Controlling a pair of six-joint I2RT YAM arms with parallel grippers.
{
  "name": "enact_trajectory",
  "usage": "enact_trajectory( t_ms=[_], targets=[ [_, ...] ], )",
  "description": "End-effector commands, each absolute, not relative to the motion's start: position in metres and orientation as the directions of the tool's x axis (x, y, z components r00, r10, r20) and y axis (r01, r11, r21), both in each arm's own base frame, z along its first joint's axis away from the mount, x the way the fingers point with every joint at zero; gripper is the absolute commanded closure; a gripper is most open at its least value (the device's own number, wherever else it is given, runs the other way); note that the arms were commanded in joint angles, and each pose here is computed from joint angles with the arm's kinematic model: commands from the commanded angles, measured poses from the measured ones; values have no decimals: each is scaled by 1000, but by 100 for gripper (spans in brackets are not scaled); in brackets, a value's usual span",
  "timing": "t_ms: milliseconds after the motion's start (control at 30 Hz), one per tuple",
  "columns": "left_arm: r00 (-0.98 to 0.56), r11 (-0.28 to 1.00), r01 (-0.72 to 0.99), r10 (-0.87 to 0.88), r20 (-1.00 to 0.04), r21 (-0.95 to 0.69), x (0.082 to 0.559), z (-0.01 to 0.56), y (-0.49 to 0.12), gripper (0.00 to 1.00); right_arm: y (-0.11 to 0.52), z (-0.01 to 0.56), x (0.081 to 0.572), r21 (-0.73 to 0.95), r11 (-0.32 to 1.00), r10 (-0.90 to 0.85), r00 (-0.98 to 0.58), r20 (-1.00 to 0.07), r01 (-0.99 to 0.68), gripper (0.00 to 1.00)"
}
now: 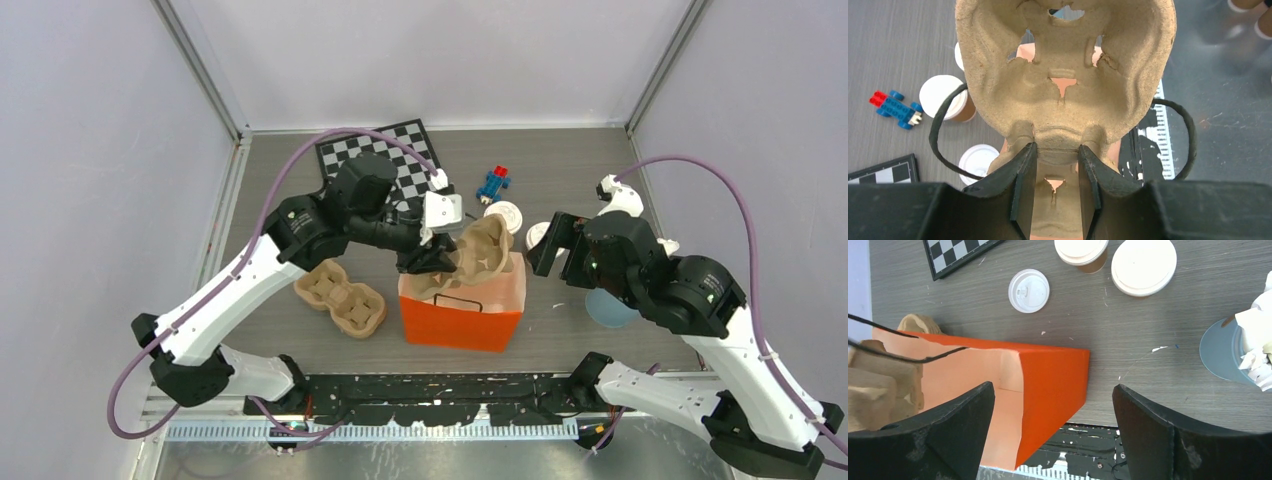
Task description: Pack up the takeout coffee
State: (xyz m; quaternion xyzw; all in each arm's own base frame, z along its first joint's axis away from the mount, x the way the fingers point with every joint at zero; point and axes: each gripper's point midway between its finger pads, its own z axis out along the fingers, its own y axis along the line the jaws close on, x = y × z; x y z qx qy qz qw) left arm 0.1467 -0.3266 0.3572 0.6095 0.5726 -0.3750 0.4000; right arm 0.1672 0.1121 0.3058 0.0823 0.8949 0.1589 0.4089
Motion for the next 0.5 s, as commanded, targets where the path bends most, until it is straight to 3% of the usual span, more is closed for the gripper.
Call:
enact_trajectory(
  t_ms=[0,467],
  targets=[
    [110,-6,993,479,-871,122,149,356,-322,80,108,316,172,365,930,310,-616,-724,39,8],
    [153,9,979,618,-771,202,150,352,-316,79,115,330,183,347,938,291,-606,-740,27,9]
  ],
)
